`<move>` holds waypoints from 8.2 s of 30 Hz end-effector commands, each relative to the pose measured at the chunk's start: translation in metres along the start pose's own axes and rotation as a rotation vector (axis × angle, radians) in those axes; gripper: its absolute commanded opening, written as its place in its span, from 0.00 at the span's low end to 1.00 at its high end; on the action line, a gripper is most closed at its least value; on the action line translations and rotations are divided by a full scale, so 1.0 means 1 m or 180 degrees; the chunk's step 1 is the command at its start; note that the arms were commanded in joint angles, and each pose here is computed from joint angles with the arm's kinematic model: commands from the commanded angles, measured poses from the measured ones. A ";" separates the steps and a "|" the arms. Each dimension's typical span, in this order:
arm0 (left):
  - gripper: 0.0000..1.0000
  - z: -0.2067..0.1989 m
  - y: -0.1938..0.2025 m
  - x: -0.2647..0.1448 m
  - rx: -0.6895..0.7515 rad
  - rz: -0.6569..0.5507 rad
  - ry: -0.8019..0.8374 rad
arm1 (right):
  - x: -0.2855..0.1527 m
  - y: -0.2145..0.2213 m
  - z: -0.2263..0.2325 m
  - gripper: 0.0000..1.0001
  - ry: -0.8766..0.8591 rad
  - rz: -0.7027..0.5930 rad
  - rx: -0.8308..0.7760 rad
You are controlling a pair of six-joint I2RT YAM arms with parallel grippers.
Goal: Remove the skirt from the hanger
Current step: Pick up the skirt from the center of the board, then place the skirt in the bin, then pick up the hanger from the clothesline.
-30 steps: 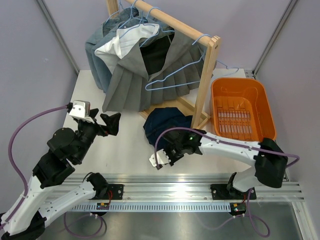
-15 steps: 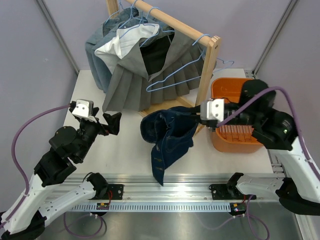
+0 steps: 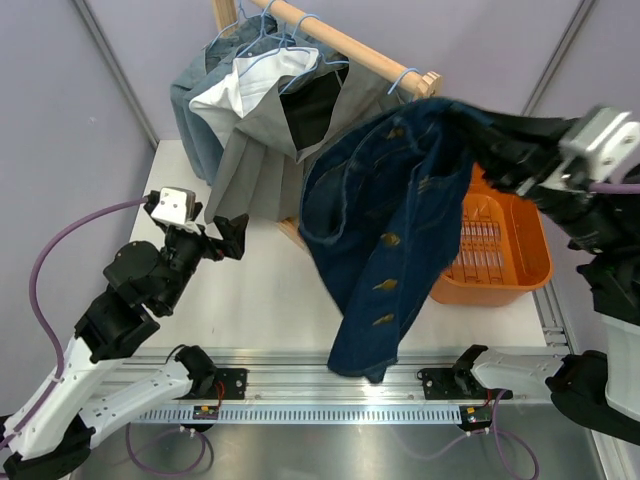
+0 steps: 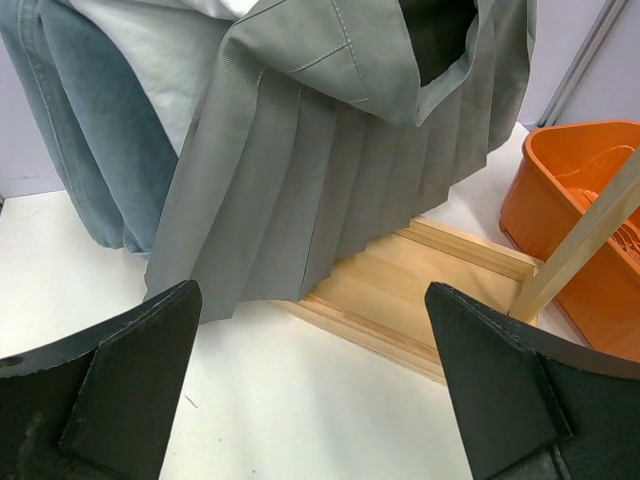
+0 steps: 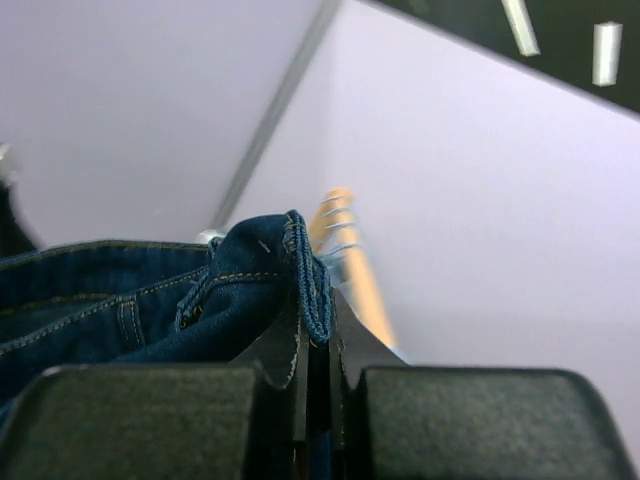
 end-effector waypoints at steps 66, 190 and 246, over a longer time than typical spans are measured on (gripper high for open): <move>0.99 -0.026 -0.056 0.033 -0.0004 0.0013 0.0280 | -0.166 0.362 -0.019 0.00 0.1406 0.3543 0.2409; 0.00 -0.017 -0.088 0.251 0.0077 -0.0541 0.1899 | -0.154 0.280 0.013 0.94 -0.0483 0.2393 0.2382; 0.00 -0.010 0.054 -0.049 0.0227 0.0732 0.2147 | -0.003 0.224 0.163 0.64 -0.1412 0.1762 0.0493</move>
Point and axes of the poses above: each gripper's point midway between its finger pads, its own x axis out along the fingers, its own z axis along the line the jaws close on, y = z × x, the point moved 9 cm from there along -x, back along the fingers
